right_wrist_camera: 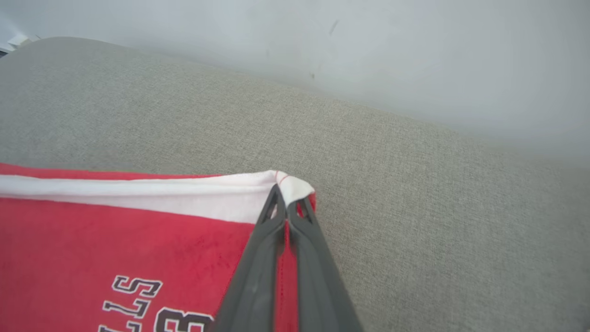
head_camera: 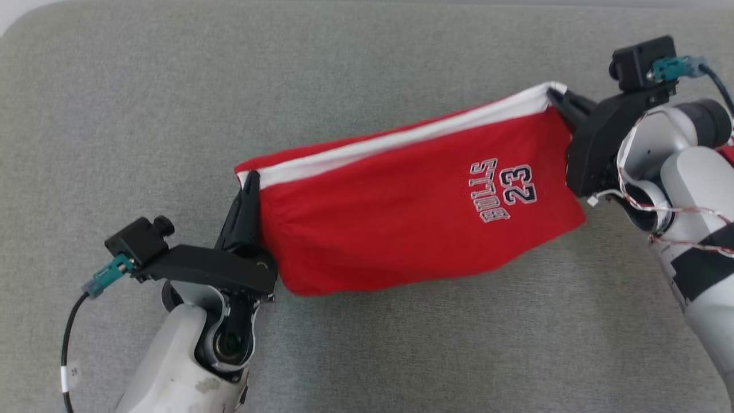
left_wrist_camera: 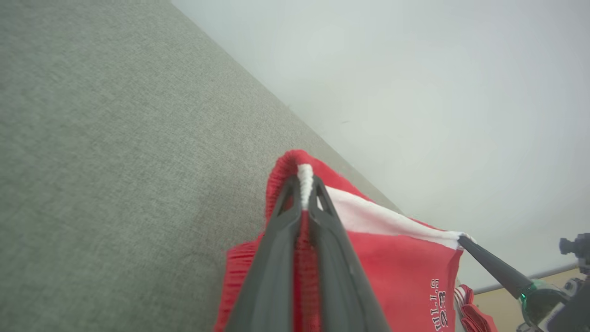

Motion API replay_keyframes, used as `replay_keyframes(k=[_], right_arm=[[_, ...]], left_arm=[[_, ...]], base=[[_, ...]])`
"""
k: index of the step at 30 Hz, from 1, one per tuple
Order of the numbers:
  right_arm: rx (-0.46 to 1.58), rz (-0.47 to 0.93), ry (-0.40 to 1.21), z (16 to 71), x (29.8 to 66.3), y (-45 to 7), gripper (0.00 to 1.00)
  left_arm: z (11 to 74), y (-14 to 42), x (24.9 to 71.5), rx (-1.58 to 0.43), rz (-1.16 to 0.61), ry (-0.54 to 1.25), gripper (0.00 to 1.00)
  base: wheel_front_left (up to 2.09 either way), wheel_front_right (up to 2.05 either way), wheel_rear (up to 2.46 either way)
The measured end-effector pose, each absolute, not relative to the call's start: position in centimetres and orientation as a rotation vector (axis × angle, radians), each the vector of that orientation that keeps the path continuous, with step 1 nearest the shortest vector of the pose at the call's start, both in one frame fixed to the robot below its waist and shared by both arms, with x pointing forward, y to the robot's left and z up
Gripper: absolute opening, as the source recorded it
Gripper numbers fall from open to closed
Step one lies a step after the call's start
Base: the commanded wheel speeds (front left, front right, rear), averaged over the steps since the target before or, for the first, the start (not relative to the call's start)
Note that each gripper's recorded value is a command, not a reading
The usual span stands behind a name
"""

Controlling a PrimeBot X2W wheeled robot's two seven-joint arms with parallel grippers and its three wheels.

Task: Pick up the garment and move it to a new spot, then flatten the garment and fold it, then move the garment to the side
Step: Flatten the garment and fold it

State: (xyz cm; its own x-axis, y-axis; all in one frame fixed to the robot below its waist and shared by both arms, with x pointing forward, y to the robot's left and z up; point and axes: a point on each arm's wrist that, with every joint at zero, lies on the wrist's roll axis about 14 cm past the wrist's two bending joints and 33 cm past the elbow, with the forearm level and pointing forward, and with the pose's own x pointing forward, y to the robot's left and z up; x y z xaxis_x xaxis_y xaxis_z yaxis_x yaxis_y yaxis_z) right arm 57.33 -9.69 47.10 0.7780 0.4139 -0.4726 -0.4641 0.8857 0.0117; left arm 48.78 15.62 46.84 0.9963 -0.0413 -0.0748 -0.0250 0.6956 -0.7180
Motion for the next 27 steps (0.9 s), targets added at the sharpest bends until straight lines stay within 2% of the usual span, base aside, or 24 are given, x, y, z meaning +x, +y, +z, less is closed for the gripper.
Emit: replay_keyframes(k=[6, 7, 8, 9, 10, 20, 27], right_arm=[[-0.059, 0.48, 0.48, 45.7, 59.2, -7.9, 0.0], [-0.059, 0.482, 0.488, 45.3, 59.2, -7.7, 0.0], [-0.062, 0.485, 0.492, 45.0, 59.4, -7.5, 0.48], [-0.064, 0.484, 0.492, 44.9, 59.5, -7.4, 1.0], [-0.057, 0.481, 0.483, 45.0, 59.8, -7.3, 1.0], [-0.026, 0.484, 0.446, 47.1, 59.1, -7.1, 1.0], [0.029, 0.442, 0.529, 46.5, 56.5, -9.2, 1.0]], left_arm=[[46.0, 16.4, 49.7, -0.817, 0.019, 0.088, 0.0], [45.9, 16.5, 49.8, -0.815, 0.023, 0.089, 0.09], [45.8, 16.6, 49.9, -0.814, 0.028, 0.09, 0.45], [45.7, 16.7, 50.0, -0.813, 0.029, 0.09, 0.91], [45.7, 16.7, 50.1, -0.813, 0.03, 0.089, 1.0], [47.8, 18.1, 49.5, -0.738, 0.033, 0.019, 1.0], [50.7, 21.1, 46.6, -0.472, 0.058, -0.083, 1.0]], base=[[0.0, 0.0, 0.0], [0.0, 0.0, 0.0], [0.0, 0.0, 0.0], [0.0, 0.0, 0.0], [0.0, 0.0, 0.0], [0.0, 0.0, 0.0], [0.0, 0.0, 0.0]])
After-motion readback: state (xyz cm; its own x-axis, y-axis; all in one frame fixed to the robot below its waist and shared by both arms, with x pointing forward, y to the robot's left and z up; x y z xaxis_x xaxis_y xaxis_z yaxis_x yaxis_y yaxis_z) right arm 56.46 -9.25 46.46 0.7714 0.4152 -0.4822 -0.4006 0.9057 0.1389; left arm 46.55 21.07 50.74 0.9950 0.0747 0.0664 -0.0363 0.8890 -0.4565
